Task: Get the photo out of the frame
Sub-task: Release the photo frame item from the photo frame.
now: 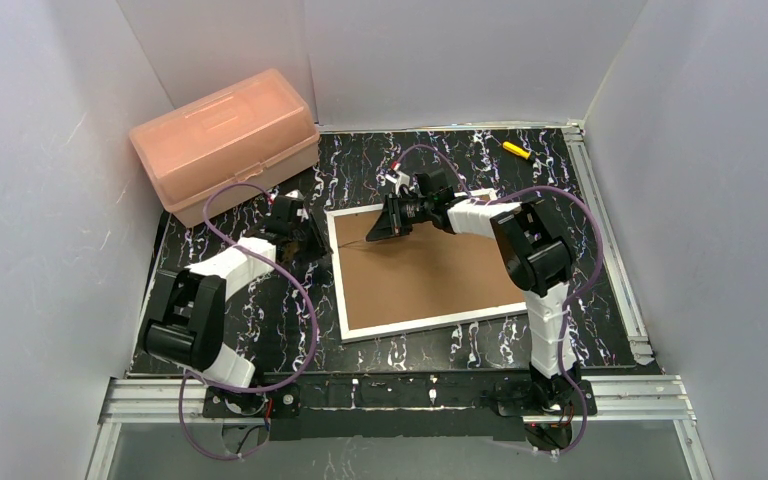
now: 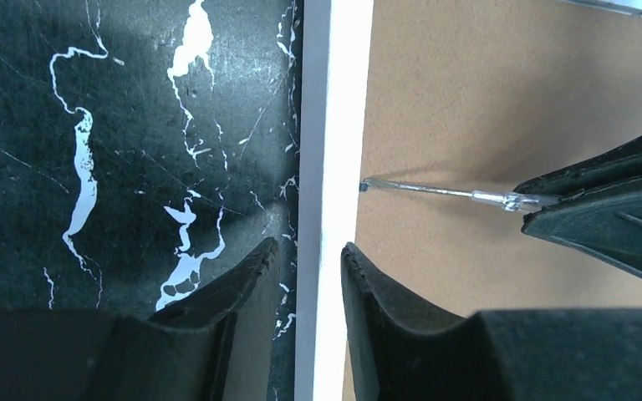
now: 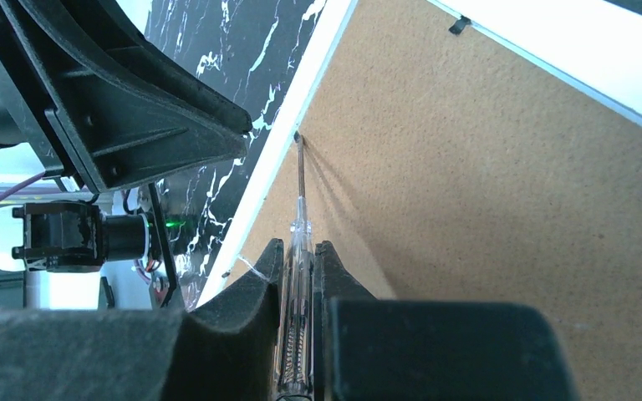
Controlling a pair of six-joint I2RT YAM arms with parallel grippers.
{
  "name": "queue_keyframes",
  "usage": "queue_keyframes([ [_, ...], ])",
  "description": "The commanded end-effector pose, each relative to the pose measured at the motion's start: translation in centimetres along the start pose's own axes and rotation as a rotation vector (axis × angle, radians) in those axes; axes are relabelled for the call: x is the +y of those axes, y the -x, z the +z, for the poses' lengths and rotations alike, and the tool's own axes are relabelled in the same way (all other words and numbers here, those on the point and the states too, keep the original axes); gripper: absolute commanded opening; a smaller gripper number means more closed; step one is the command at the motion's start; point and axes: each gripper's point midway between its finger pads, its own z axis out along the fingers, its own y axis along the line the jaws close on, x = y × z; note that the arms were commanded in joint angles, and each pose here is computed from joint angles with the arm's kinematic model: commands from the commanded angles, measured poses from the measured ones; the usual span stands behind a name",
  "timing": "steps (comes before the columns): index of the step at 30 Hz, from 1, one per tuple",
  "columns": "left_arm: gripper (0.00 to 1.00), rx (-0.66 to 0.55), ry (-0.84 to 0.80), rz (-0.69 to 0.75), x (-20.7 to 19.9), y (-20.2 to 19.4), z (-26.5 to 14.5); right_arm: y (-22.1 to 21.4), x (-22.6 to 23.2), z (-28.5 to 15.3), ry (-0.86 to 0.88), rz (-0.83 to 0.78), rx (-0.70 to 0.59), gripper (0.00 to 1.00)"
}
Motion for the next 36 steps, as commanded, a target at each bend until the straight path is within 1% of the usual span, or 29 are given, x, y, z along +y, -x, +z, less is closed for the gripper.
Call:
queue_keyframes([
  [1,0.31,-0.022,-0.035,-0.009,-0.8,1.5,-0.1,1.2,0.3,0.4,0.017,-0.03,-0.018,0.01],
  [14,0.29,-0.025,-0.055,-0.027,-1.1,2.2,0.8,1.3,0.3,-1.0,0.005,-0.035,-0.024,0.01],
  [17,0.29,-0.042,-0.078,-0.028,-1.6,2.8,1.0,1.3,0.0,-1.3,0.007,-0.029,-0.024,0.01],
  [36,0.26,0.007,-0.102,-0.047,-2.0,2.4,2.1,0.1,-0.3,-0.7,0.055,0.011,0.006,0.01],
])
